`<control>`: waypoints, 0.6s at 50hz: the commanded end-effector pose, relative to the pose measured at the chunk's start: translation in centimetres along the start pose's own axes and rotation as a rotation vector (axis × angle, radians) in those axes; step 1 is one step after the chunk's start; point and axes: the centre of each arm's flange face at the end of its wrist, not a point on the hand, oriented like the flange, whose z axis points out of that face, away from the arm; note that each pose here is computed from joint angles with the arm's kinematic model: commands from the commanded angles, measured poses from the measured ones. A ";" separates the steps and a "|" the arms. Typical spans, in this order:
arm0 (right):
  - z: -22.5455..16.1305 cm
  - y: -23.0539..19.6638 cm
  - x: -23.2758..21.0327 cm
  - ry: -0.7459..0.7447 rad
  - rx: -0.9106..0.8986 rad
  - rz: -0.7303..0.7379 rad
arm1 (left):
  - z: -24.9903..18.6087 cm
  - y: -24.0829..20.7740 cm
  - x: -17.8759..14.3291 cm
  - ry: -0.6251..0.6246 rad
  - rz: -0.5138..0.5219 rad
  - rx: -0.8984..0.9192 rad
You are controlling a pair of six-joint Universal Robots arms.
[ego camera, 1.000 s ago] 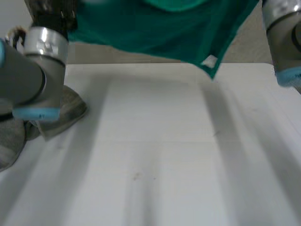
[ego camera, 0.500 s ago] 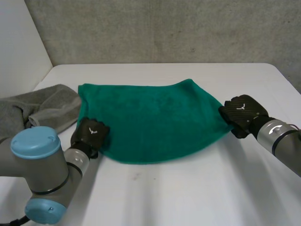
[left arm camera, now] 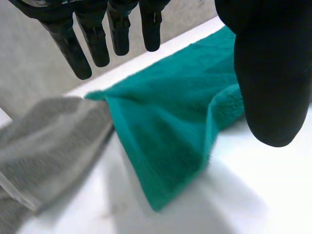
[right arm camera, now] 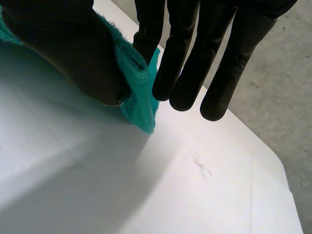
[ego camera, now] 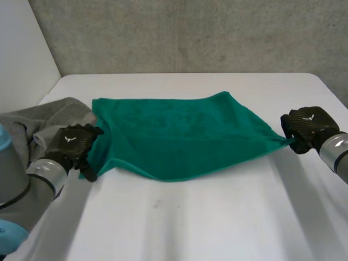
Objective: Fold the laundry.
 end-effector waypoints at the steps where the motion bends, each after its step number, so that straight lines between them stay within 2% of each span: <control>1: -0.1 0.3 -0.2 -0.006 -0.010 0.005 | 0.3 1.0 -0.8 0.059 -0.109 -0.070; 8: -0.2 0.5 -0.2 -0.005 -0.014 0.010 | 1.8 1.9 -0.2 0.079 -0.145 -0.096; 14: -0.2 0.5 -0.2 -0.005 -0.014 0.008 | 3.2 2.1 1.6 0.129 -0.131 -0.095; 21: -0.2 0.5 -0.2 -0.003 -0.016 0.008 | 5.3 2.9 1.5 0.064 -0.115 -0.120; 30: -0.2 0.5 -0.2 -0.003 -0.019 0.009 | 6.2 2.9 1.9 0.056 -0.100 -0.116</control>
